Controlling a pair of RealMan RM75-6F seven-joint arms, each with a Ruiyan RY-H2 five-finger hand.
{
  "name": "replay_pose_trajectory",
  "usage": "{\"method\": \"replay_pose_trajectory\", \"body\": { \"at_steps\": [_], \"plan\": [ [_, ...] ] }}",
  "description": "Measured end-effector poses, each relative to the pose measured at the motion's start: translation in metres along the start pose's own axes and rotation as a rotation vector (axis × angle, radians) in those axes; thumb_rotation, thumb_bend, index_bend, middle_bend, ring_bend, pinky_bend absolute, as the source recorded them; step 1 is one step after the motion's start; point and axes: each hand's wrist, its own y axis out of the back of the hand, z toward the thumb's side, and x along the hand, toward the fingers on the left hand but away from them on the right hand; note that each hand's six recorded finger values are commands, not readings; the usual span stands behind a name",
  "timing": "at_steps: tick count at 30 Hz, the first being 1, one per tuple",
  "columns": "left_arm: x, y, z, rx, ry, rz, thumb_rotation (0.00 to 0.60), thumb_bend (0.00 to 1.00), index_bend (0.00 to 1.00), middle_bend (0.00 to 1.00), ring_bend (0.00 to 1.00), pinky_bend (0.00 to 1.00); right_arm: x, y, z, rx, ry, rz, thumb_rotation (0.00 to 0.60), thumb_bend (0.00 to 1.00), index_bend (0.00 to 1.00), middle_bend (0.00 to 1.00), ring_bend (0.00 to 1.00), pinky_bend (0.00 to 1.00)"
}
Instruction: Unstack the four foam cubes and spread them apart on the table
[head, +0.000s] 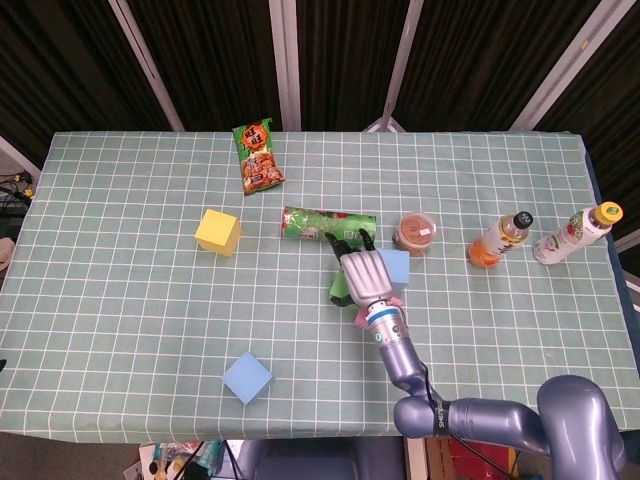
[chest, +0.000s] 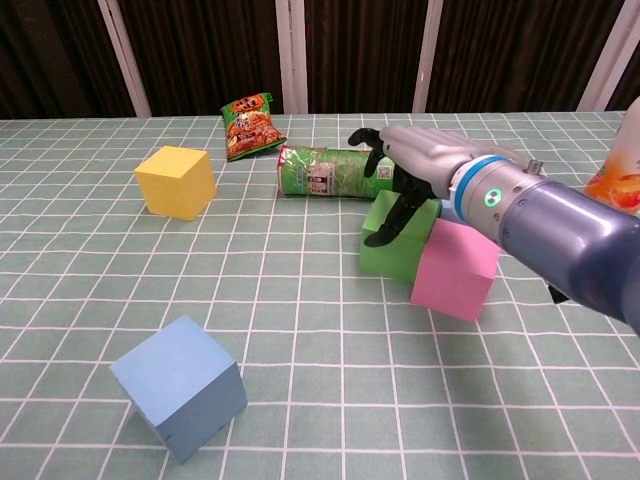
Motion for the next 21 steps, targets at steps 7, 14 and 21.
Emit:
{"method": "replay_pose_trajectory", "body": {
  "at_steps": [7, 14, 21],
  "plan": [
    [0.0, -0.002, 0.001, 0.006, -0.001, -0.003, 0.6, 0.14, 0.23, 0.0, 0.0, 0.0, 0.0, 0.01, -0.023, 0.066, -0.009, 0.0, 0.6, 0.07, 0.11, 0.27, 0.6, 0.04],
    [0.0, -0.003, 0.003, 0.011, -0.002, -0.005, 0.6, 0.15, 0.23, 0.0, 0.0, 0.0, -0.002, 0.027, -0.055, 0.248, -0.041, 0.005, 0.6, 0.07, 0.12, 0.27, 0.6, 0.05],
    [0.0, -0.005, 0.005, 0.02, -0.006, -0.011, 0.6, 0.14, 0.23, 0.0, 0.0, 0.0, -0.006, 0.05, -0.082, 0.347, -0.1, -0.016, 0.6, 0.07, 0.12, 0.27, 0.6, 0.05]
  ]
}}
